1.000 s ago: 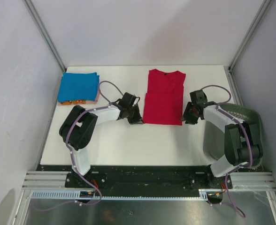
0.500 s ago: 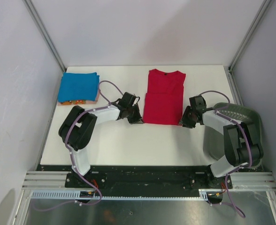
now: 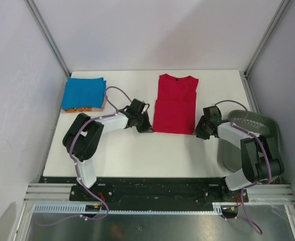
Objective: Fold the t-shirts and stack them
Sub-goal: Grab one side of the 2/3 rectangular tshirt with both arms
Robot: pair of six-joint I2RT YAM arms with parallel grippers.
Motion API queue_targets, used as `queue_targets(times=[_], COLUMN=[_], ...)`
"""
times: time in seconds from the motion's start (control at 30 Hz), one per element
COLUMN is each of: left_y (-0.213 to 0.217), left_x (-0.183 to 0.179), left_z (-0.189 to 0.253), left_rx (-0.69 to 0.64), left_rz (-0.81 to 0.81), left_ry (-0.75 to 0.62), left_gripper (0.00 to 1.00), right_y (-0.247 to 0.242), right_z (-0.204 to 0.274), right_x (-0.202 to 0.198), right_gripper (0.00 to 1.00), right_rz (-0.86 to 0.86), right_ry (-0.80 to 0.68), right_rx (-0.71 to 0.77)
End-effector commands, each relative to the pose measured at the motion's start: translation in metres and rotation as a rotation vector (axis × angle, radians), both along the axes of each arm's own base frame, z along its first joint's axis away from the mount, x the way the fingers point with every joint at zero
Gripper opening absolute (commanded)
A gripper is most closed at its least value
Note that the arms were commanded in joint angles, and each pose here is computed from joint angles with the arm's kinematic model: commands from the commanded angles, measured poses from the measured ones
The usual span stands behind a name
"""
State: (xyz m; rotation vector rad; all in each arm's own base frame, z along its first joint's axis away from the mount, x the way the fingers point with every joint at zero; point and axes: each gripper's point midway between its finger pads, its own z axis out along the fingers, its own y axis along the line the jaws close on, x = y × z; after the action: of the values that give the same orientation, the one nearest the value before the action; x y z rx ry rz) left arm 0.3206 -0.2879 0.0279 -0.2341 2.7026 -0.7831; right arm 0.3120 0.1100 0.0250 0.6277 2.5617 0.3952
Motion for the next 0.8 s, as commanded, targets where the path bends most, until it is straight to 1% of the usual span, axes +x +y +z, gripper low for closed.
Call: queue_targets(times=[0.0, 0.17, 0.37, 0.77], left_y=[-0.002, -0.002, -0.002, -0.001], left_x=[0.001, 0.002, 0.001, 0.001], left_z=[0.012, 0.011, 0.01, 0.01], left_rx=[-0.015, -0.015, -0.012, -0.013], left_rz=[0.004, 0.004, 0.001, 0.002], left_ry=[-0.033, -0.033, -0.03, -0.03], left_gripper=[0.0, 0.0, 0.0, 0.0], right_y=[0.0, 0.001, 0.004, -0.008], right_z=[0.024, 0.032, 0.021, -0.006], right_x=[0.012, 0.015, 0.018, 0.006], right_gripper=[0.34, 0.36, 0.38, 0.32], right_rz=[-0.028, -0.03, -0.032, -0.053], right_ry=[-0.106, -0.134, -0.114, -0.025], right_rx=[0.016, 0.027, 0.034, -0.05])
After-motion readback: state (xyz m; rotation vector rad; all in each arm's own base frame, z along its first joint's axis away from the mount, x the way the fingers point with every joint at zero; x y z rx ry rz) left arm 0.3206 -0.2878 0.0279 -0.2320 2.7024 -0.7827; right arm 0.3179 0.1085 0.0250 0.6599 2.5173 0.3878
